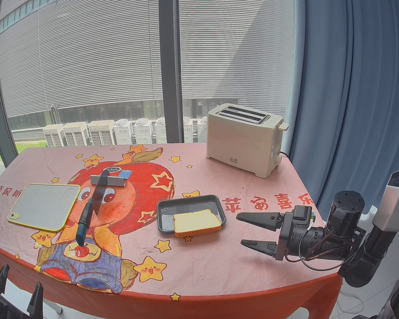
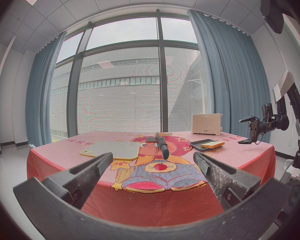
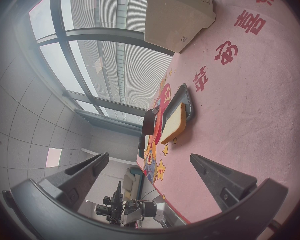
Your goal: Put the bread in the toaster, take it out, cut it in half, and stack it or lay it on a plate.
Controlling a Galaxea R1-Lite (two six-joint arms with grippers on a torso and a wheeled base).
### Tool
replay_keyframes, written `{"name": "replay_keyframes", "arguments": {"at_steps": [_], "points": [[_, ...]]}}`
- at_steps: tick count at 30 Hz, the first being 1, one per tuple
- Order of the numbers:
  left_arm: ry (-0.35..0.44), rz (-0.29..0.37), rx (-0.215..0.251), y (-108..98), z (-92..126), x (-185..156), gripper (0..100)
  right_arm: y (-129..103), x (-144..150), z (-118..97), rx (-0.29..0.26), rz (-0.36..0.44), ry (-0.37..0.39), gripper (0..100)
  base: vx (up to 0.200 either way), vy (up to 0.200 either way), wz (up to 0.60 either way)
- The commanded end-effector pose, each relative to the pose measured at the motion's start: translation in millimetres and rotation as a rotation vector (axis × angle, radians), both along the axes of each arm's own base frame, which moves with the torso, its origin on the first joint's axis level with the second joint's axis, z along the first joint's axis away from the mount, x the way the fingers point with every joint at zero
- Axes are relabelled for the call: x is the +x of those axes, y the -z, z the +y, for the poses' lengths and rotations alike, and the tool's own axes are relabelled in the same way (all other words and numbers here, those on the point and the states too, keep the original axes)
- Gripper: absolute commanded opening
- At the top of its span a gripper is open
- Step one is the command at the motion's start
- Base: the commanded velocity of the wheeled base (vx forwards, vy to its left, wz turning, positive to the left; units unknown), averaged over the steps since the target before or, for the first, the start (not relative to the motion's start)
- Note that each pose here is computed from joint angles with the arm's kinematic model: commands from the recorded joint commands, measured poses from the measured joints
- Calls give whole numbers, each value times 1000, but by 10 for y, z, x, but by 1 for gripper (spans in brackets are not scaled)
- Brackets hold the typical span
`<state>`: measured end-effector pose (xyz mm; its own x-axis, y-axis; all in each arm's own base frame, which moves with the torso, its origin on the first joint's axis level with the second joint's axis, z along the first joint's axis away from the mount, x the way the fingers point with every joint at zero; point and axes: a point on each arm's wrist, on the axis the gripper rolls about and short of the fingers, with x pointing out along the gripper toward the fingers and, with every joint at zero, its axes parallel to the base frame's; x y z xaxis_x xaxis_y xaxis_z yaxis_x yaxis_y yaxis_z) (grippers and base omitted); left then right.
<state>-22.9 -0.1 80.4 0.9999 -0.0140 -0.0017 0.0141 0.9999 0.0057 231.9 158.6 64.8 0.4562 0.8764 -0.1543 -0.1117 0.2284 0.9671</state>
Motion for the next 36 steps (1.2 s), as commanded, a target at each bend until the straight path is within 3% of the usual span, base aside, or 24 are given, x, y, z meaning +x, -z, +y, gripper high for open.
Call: {"name": "replay_keyframes", "arguments": {"at_steps": [1,6,15,28,36], "points": [[0,1,0,53,0,1,100,89,92,31,-6,16,14,100,0,0,0],[0,1,0,53,0,1,100,155,125,61,-9,39,14,100,0,0,0],[0,1,0,53,0,1,100,111,179,111,35,63,18,100,0,0,0],[0,1,0,53,0,1,100,249,299,226,25,79,8,100,0,0,0],[0,1,0,53,0,1,100,217,343,267,17,92,3,100,0,0,0]]}}
